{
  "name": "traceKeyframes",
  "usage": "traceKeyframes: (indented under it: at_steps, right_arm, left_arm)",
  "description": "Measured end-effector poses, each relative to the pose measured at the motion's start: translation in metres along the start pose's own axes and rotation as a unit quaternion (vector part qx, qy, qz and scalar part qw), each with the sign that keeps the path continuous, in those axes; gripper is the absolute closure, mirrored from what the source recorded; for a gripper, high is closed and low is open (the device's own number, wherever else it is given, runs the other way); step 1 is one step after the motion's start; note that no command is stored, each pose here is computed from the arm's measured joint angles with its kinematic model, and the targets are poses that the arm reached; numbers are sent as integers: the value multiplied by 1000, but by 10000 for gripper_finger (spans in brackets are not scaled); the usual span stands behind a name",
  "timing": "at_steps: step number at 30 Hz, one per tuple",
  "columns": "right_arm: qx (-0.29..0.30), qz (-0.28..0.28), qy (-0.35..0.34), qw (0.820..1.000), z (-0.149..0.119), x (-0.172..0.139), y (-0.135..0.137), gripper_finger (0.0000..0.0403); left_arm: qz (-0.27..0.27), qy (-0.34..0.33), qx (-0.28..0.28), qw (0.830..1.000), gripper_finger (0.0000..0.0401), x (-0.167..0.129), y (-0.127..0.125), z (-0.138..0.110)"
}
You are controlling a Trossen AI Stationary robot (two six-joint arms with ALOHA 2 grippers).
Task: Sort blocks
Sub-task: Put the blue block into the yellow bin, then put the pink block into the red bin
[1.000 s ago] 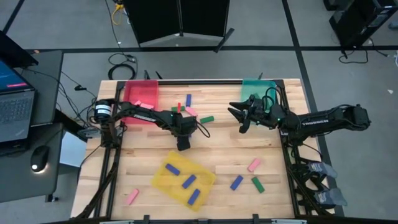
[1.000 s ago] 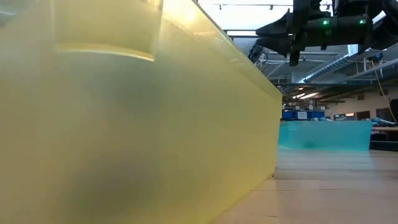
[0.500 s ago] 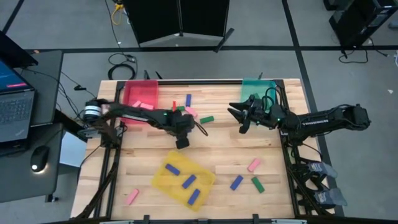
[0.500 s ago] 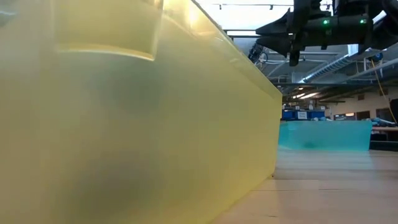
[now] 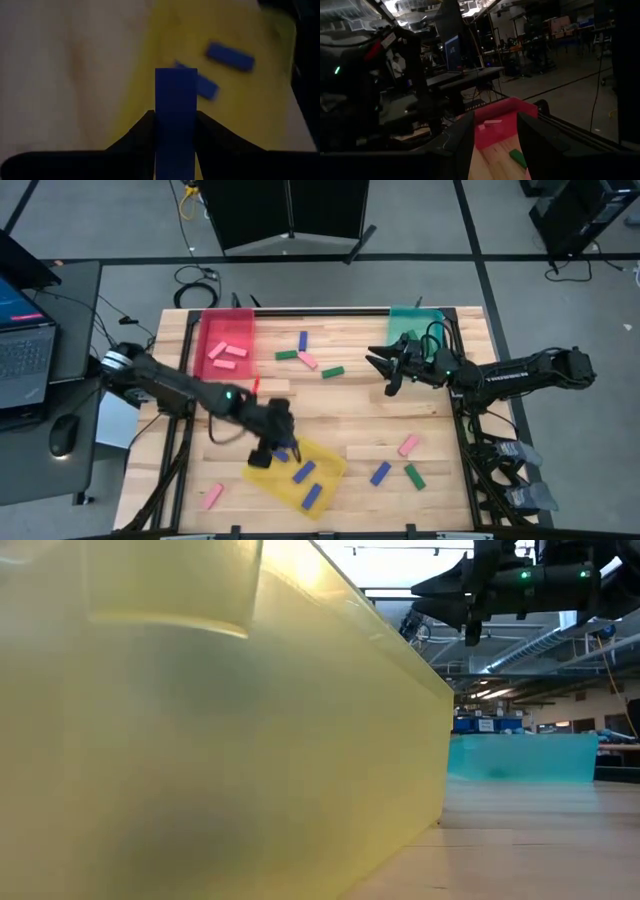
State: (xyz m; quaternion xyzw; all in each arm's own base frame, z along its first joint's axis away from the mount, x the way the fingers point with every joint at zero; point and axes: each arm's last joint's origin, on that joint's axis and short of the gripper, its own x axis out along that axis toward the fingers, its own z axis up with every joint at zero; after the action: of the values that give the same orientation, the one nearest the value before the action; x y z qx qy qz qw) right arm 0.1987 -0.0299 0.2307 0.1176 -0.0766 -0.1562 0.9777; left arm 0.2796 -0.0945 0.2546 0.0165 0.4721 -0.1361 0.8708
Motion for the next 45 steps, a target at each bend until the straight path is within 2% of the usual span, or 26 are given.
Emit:
traceKeyframes:
  at_steps: [5, 10, 12, 17, 19, 22, 28, 31, 35, 38, 42, 45]
  right_arm:
    - [2, 63, 8, 998, 1, 0, 5, 244]
    - [-25, 120, -2, 992, 11, 2, 24, 244]
    - [-48, 139, 5, 989, 13, 2, 34, 243]
    - [-87, 151, 70, 982, 16, 5, 55, 217]
    - [-98, 135, 99, 981, 16, 6, 60, 201]
    - [-112, 114, 130, 979, 12, 7, 67, 176]
    - [-120, 119, 156, 973, 3, 11, 74, 138]
    - [-122, 117, 167, 971, -3, 14, 74, 131]
    - [-117, 106, 177, 971, -10, 19, 73, 129]
    - [-119, 100, 175, 972, -13, 23, 72, 131]
    - [-120, 88, 175, 973, -18, 29, 68, 132]
    - [-126, 71, 191, 971, -21, 39, 63, 132]
  left_arm:
    - [-26, 55, -29, 998, 296, 27, -26, -9]
    - [32, 82, -83, 993, 294, 47, -31, -15]
    - [34, 86, -89, 992, 255, 52, -32, -16]
    - [23, 86, -98, 991, 113, 50, -34, -15]
    - [23, 81, -102, 991, 76, 47, -34, -12]
    - [20, 60, -99, 993, 48, 42, -36, -1]
    - [40, 48, -75, 995, 51, 27, -39, 12]
    - [56, 91, -94, 990, 66, 21, -41, 6]
    - [77, 179, -147, 970, 85, 14, -45, -11]
    - [82, 208, -166, 961, 96, 11, -53, -19]
    - [77, 186, -168, 965, 108, 1, -67, -21]
    - [94, 135, -158, 974, 116, -13, -76, -20]
